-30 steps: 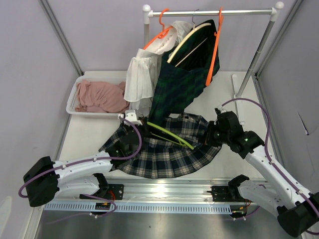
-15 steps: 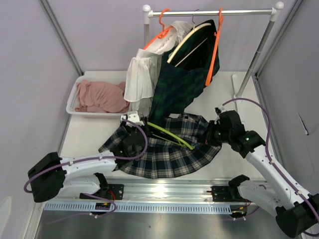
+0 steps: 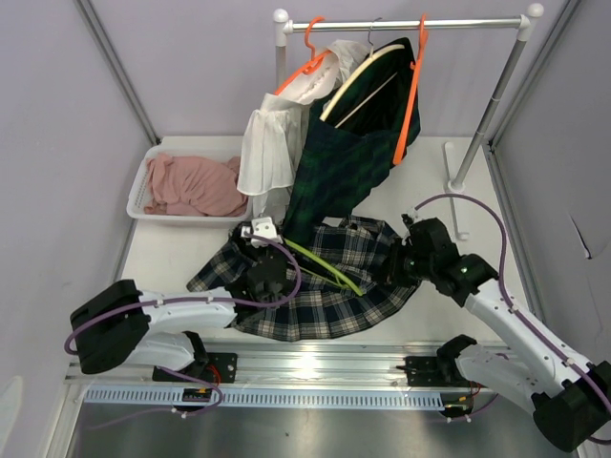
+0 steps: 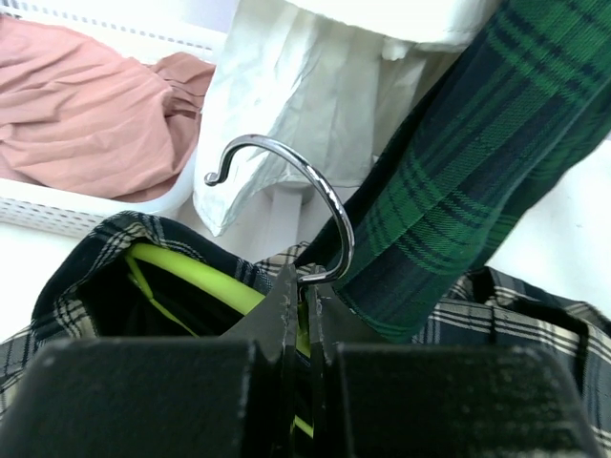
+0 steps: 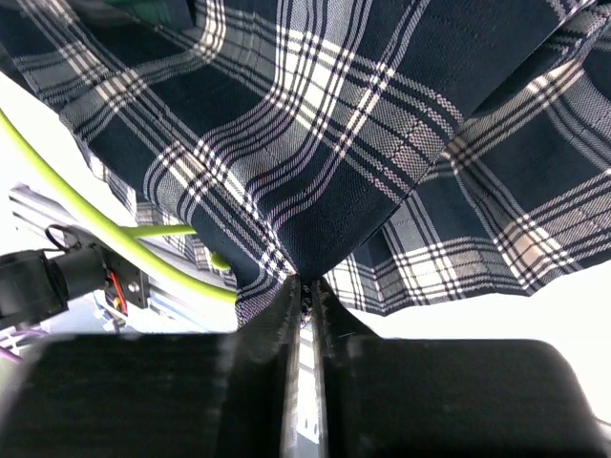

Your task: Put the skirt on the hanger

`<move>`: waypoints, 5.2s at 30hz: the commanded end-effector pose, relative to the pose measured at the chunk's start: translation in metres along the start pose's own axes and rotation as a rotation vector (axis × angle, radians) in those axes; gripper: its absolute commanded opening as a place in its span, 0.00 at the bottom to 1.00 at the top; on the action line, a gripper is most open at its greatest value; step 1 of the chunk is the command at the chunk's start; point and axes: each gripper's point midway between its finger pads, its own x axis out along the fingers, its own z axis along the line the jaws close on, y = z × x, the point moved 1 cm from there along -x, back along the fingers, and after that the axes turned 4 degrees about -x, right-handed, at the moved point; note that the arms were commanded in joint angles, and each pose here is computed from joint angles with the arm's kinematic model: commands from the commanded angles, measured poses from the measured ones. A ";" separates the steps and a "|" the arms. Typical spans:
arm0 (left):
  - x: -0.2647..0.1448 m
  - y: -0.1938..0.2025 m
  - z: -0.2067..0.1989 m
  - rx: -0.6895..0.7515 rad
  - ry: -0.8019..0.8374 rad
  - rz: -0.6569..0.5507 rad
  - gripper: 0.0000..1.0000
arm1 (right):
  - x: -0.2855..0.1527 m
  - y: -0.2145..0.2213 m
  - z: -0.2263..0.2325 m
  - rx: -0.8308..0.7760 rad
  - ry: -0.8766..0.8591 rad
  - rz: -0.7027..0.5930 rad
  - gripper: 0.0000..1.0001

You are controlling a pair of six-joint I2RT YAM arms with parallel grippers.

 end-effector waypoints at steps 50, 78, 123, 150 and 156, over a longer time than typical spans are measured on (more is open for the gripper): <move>0.004 -0.008 0.019 0.166 -0.137 0.038 0.00 | 0.063 0.107 0.043 -0.545 0.049 -0.408 0.57; 0.026 -0.002 0.016 0.207 -0.154 0.150 0.00 | 0.063 0.101 0.064 -0.576 0.094 -0.573 0.66; 0.030 -0.037 0.024 0.122 -0.143 0.013 0.00 | 0.038 0.070 0.059 -0.462 -0.003 -0.284 0.00; 0.031 -0.043 0.031 0.119 -0.169 -0.064 0.00 | 0.019 0.059 0.078 -0.396 -0.080 -0.058 0.00; 0.031 -0.046 0.034 0.136 -0.181 -0.099 0.00 | 0.006 0.052 0.077 -0.360 -0.078 -0.035 0.00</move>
